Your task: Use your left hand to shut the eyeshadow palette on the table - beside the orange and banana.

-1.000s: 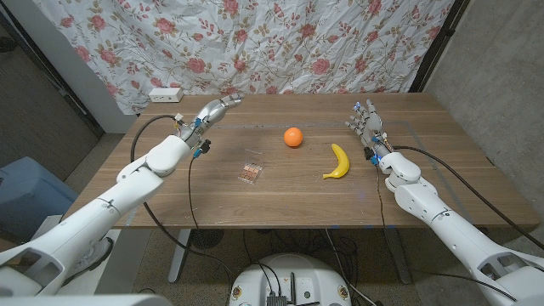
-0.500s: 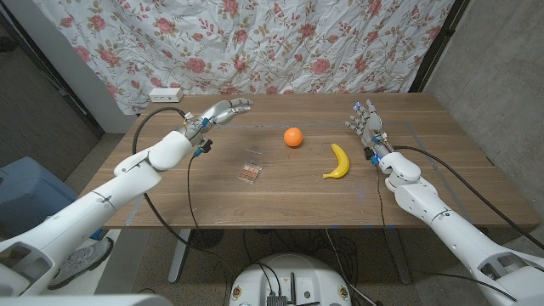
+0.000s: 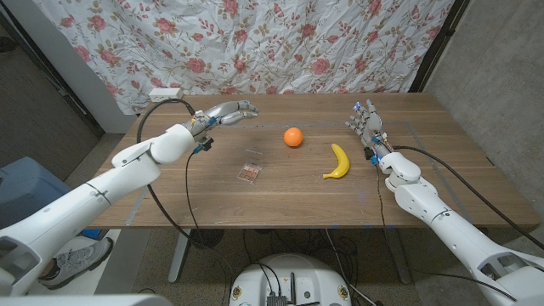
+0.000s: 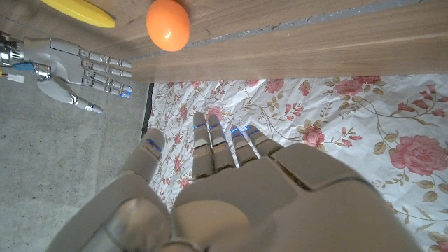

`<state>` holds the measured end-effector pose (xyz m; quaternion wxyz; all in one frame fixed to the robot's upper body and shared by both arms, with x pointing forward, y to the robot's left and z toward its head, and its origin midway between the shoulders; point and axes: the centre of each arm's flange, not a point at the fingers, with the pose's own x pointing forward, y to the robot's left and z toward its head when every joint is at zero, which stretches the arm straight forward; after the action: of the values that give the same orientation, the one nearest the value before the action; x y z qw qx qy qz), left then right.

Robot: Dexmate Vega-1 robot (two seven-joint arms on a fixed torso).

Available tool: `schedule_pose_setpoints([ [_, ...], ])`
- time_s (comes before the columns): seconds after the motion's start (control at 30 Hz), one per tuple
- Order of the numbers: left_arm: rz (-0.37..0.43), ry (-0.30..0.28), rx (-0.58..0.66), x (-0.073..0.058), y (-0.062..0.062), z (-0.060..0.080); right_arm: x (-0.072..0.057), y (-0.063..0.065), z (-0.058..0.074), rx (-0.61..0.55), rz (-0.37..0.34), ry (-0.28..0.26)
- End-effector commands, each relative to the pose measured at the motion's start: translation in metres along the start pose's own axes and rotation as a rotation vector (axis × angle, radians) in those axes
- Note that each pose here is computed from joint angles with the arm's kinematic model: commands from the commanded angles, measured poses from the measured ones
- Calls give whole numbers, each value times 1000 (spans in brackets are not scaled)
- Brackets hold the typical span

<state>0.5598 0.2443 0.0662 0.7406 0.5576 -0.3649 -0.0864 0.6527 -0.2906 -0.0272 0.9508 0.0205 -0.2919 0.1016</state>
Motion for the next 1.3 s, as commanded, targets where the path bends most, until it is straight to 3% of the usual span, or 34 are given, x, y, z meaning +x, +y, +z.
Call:
schedule_pose_setpoints([
  [0.03, -50, 33, 113, 5, 8, 19, 0, 0, 0, 0, 0, 0],
  [0.23, -90, 43, 148, 8, 9, 22, 0, 0, 0, 0, 0, 0],
  [0.33, -120, 2, 147, 12, 9, 24, 0, 0, 0, 0, 0, 0],
  [0.6, -206, 13, 217, 22, 9, 36, 0, 0, 0, 0, 0, 0],
  [0.83, -259, 44, 249, 27, 5, 46, 0, 0, 0, 0, 0, 0],
  [1.3, -319, 113, 298, 39, 3, 49, 0, 0, 0, 0, 0, 0],
])
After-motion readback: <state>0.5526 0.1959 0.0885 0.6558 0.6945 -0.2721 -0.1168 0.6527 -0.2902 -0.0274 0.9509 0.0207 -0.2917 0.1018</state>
